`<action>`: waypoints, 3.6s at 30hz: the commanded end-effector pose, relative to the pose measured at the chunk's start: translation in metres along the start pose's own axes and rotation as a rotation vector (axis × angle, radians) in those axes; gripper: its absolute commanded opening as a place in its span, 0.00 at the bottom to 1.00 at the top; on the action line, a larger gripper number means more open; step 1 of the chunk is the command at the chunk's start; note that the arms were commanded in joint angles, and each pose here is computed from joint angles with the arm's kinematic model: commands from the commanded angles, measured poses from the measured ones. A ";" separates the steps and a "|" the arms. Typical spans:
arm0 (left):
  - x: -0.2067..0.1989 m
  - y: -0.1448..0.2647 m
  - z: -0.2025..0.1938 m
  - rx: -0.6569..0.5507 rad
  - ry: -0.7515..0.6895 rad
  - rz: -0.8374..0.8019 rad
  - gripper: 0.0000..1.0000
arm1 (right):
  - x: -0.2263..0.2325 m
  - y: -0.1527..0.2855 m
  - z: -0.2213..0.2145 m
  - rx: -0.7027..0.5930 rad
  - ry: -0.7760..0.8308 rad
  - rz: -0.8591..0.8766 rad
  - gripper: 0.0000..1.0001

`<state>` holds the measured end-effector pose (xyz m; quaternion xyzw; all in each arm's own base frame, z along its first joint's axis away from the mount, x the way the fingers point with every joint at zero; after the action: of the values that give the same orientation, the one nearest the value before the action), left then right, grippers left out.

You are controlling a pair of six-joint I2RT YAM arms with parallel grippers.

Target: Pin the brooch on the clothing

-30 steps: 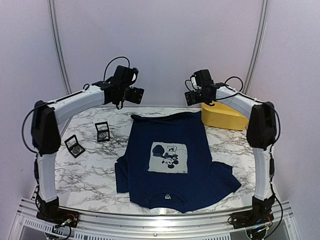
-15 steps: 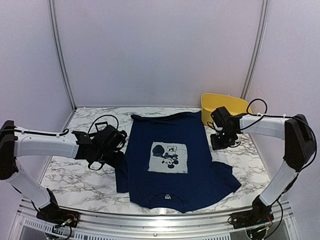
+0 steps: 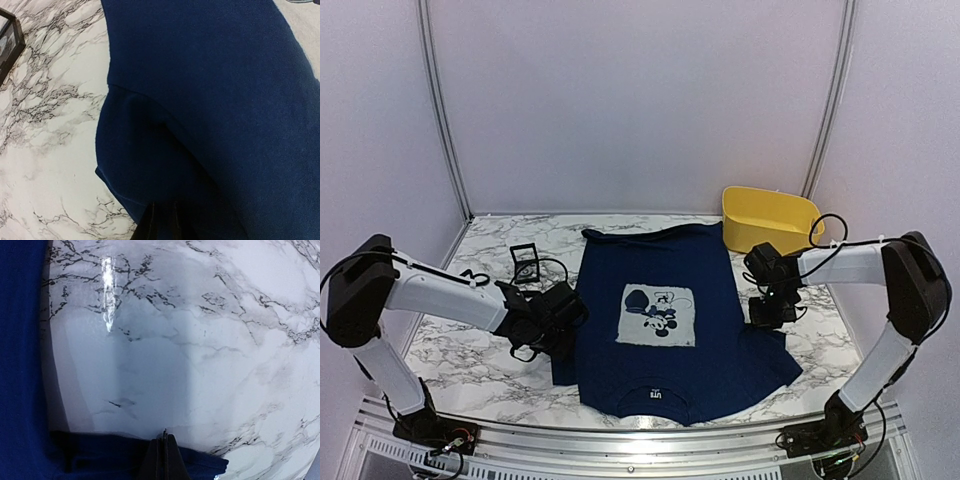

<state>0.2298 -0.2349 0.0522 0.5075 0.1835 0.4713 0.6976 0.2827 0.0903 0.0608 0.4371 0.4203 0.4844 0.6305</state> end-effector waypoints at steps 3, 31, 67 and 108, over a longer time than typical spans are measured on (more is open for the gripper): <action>0.033 -0.007 -0.070 0.268 -0.017 0.210 0.08 | -0.015 -0.026 0.000 0.033 -0.087 -0.018 0.00; 0.007 0.068 -0.005 -0.058 -0.123 -0.041 0.14 | 0.137 0.088 -0.042 -0.085 0.479 0.372 0.00; 0.048 0.096 0.061 -0.219 0.089 0.098 0.44 | 0.200 0.141 0.019 -0.377 0.551 0.458 0.03; 0.198 -0.024 0.322 -0.383 0.046 0.478 0.51 | 0.168 0.085 0.314 -0.653 0.265 0.360 0.03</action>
<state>0.6006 -0.2198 0.1090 0.4520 0.0036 0.6650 0.5945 0.6043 0.2190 0.0922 0.2587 0.2981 0.7037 0.5907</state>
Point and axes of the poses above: each gripper's point midway between its finger pads, its own y axis back along the fingers, its own x axis along the line the jaws close on, z = x × y, the point moved 4 cm from there along y, back along the fingers, and after that the axes turned 6 degrees about -y, right-handed, at the moved point
